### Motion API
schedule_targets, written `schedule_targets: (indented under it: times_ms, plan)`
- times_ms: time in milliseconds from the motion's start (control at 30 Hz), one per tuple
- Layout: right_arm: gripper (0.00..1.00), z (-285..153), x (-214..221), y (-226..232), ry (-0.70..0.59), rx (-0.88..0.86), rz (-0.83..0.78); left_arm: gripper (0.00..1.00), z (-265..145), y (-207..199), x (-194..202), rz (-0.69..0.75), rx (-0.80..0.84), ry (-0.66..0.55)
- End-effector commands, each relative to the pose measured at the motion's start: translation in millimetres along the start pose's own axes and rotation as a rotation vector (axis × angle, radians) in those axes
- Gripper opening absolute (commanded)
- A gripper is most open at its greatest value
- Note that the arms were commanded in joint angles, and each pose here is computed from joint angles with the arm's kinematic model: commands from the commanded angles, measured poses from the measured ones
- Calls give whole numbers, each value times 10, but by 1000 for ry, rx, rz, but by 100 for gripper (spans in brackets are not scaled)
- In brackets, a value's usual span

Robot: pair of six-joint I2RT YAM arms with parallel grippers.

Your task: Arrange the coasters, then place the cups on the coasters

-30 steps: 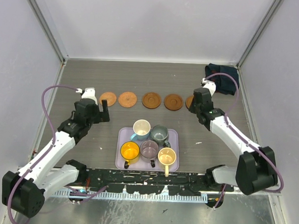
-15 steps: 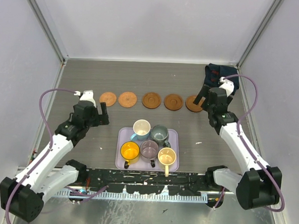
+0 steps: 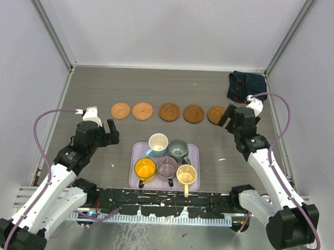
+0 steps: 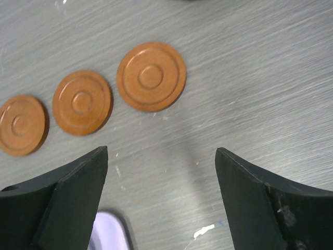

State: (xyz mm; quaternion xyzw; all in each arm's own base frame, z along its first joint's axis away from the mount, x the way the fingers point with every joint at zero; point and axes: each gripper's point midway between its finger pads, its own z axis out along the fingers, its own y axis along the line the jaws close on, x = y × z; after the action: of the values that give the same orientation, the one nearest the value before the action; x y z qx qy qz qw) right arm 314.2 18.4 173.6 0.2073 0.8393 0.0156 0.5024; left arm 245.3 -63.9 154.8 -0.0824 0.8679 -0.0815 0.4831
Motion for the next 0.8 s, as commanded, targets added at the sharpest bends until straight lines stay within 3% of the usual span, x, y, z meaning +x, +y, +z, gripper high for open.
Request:
schedule_targets:
  times_ms: [0,200,533,767]
  plan:
    - [85,-198,109,251,38,-133,-17,98,-23,-85,22,-38,51,4]
    - [74,-517,302,594,106,-236,-111,98,-23,-148,36,-40,82,18]
    - [65,-895,885,931,410,-414,-259,98,68,-229,41,-38,100,50]
    - [65,-1113,1222,999,550,-477,-356,98,120,-235,21,-35,88,58]
